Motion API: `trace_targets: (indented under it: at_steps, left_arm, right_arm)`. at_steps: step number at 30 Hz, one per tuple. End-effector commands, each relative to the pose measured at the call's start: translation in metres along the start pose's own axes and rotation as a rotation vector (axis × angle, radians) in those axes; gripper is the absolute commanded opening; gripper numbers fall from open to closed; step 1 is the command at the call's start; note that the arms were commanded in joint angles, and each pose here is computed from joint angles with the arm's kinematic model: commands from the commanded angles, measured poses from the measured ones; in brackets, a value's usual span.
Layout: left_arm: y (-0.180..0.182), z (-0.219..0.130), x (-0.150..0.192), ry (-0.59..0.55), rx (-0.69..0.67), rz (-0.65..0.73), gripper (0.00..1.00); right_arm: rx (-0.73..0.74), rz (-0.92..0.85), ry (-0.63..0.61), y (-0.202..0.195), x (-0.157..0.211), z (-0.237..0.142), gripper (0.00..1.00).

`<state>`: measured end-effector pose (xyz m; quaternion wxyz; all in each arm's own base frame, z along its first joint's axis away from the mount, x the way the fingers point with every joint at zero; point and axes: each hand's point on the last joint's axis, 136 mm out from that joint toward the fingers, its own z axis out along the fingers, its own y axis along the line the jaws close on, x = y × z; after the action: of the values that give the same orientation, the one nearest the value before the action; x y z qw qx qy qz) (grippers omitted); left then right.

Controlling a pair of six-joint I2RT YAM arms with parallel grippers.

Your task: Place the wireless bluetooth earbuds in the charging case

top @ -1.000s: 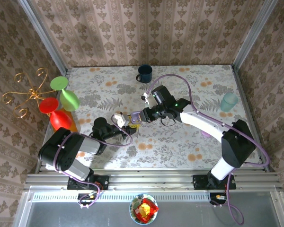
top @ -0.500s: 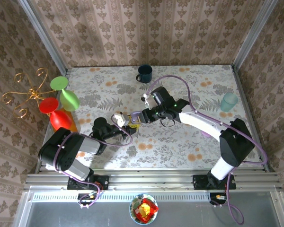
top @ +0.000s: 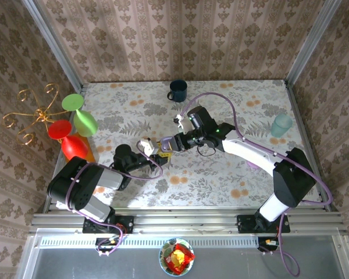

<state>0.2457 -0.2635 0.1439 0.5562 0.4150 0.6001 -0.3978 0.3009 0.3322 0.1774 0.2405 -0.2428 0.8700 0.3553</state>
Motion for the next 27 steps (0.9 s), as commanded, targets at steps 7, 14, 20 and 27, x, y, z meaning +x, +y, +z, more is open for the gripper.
trace_targets:
  at_steps: [7,14,20,27]
  left_arm:
    - [-0.001,-0.002,-0.012,-0.037,0.011,0.034,0.34]
    - [-0.005,-0.003,-0.012,-0.039,0.028,0.077,0.34]
    - [-0.01,-0.002,-0.017,-0.051,0.049,0.093,0.34]
    - [-0.004,-0.004,-0.022,-0.061,0.006,0.066,0.34]
  right_arm:
    - [-0.037,-0.021,-0.104,0.012,-0.016,-0.028,0.35]
    - [-0.038,-0.027,-0.168,0.018,-0.033,-0.043,0.44]
    - [-0.037,-0.022,-0.109,0.012,-0.044,-0.021,0.43]
    - [-0.093,-0.004,-0.065,0.013,-0.042,-0.001,0.38]
